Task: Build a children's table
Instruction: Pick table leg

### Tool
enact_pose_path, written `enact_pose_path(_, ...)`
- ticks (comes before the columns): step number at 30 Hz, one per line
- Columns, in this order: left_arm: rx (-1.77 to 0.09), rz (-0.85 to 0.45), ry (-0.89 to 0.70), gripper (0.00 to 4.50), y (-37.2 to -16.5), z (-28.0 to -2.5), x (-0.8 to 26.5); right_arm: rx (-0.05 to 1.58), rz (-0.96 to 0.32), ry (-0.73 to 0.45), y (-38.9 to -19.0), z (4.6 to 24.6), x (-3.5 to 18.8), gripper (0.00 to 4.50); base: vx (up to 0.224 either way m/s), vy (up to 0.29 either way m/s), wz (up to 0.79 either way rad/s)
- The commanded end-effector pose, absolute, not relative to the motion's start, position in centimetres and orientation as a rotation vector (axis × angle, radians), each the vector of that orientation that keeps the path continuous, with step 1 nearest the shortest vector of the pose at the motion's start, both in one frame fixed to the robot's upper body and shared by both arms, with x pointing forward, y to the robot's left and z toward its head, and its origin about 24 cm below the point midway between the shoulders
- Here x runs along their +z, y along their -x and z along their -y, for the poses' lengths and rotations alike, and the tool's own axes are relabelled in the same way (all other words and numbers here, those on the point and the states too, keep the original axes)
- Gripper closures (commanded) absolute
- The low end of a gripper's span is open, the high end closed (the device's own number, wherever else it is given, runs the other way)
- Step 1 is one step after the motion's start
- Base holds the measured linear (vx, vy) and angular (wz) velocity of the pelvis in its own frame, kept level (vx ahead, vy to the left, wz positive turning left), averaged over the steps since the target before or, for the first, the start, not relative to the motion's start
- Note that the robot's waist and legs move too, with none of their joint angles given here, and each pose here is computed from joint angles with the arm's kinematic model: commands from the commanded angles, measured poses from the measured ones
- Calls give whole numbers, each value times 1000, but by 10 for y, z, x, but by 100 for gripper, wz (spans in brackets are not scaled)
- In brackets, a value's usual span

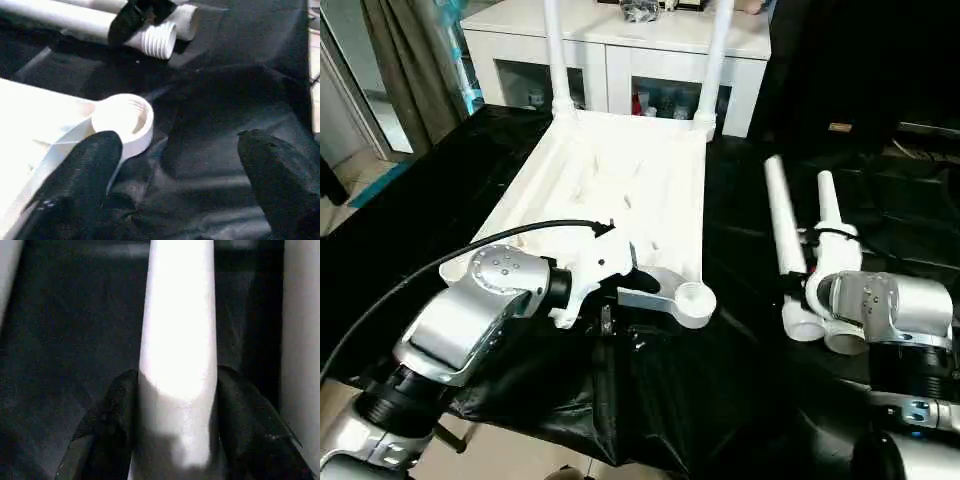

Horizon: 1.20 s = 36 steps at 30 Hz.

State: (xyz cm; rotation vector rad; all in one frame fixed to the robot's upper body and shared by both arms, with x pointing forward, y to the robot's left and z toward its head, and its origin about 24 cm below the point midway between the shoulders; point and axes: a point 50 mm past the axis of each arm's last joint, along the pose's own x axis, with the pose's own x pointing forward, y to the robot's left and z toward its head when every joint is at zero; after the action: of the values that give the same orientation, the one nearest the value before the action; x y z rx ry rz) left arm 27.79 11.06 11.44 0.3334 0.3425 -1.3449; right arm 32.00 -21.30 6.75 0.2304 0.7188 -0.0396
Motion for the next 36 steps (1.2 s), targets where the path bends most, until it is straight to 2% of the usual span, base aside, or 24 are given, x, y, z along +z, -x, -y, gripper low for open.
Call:
enact_pose_path(1, -1241, -259, -307, 0, -293, -111, 125, 46, -506, -296, -332, 207, 94, 260, 0, 0, 0)
enact_pose_path(3, -1146, -211, -226, 0, -307, -109, 130, 152, -320, -354, -336, 200, 109, 260, 0, 0, 0)
enact_pose_path(5, -1072, -163, -39, 0, -322, -100, 139, 344, -185, -411, -332, 183, 124, 260, 0, 0, 0)
enact_pose_path(7, -1071, -159, -12, 0, -323, -99, 140, 372, -175, -422, -331, 181, 125, 261, 0, 0, 0)
enact_pose_path(9, -1094, -141, 157, 0, -327, -87, 144, 592, -113, -486, -318, 161, 133, 261, 0, 0, 0)
enact_pose_path(10, -1094, -141, 157, 0, -327, -87, 144, 592, -113, -486, -318, 161, 133, 261, 0, 0, 0)
enact_pose_path(11, -1086, -141, 234, 0, -331, -81, 145, 696, -100, -500, -311, 152, 133, 261, 0, 0, 0)
enact_pose_path(15, -1023, -155, 366, 0, -341, -68, 145, 828, -85, -516, -301, 140, 131, 261, 0, 0, 0)
enact_pose_path(21, -1044, -143, 586, 0, -341, -57, 157, 883, -103, -497, -299, 135, 127, 261, 0, 0, 0)
enact_pose_path(27, -1056, -149, 613, 0, -340, -54, 159, 911, -104, -487, -298, 132, 126, 261, 0, 0, 0)
enact_pose_path(29, -1033, -173, 618, 28, -340, -53, 158, 923, -106, -477, -298, 130, 125, 261, 0, 0, 0)
enact_pose_path(32, -1015, -187, 650, 39, -341, -53, 158, 929, -104, -482, -298, 129, 126, 261, 0, 0, 0)
enact_pose_path(36, -1008, -171, 676, 78, -343, -57, 161, 954, -100, -498, -296, 128, 126, 261, 0, 0, 0)
